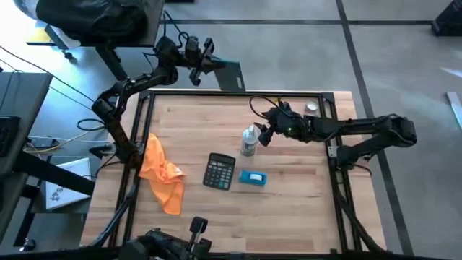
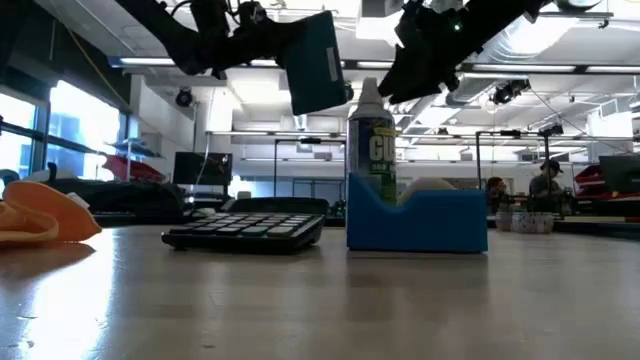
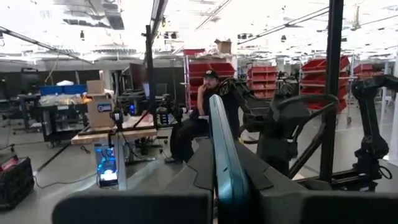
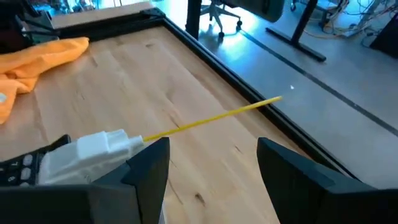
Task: Apply microfiber cloth
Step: Spray the back of the cellphone with spray bottle
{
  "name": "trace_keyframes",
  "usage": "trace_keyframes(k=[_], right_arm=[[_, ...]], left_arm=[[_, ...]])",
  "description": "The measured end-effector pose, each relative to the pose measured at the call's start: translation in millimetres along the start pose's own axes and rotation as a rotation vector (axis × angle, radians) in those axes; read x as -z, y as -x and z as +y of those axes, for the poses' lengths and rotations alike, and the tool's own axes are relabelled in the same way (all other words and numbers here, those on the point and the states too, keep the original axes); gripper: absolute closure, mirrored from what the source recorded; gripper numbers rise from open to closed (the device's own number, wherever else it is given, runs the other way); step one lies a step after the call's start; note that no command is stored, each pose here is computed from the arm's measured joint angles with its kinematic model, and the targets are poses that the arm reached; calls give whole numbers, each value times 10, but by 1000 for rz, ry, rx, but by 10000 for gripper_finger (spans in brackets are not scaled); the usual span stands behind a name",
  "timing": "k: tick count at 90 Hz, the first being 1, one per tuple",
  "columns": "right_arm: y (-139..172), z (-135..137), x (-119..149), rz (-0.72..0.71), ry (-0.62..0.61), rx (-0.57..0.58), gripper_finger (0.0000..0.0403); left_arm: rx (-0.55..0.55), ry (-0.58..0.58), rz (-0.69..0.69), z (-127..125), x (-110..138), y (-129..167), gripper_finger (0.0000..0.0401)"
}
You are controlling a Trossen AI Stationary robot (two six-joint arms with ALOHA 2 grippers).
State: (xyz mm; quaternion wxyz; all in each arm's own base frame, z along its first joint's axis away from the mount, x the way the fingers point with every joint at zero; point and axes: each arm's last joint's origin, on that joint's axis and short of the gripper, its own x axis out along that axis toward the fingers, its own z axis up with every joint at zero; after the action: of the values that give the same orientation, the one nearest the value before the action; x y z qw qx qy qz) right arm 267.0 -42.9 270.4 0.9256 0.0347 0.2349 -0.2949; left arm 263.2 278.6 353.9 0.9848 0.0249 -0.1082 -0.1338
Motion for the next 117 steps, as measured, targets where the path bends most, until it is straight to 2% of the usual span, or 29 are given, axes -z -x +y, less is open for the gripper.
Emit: trace_keyframes(k=[24,117], right_arm=[[112,-49,-50,-26,-13,-1,192],[115,-49,-37,-11,-9,-12,192]], left_arm=[[0,-6,0,0,0,0,401],[-18,-8,-7,6,-1,0,401]])
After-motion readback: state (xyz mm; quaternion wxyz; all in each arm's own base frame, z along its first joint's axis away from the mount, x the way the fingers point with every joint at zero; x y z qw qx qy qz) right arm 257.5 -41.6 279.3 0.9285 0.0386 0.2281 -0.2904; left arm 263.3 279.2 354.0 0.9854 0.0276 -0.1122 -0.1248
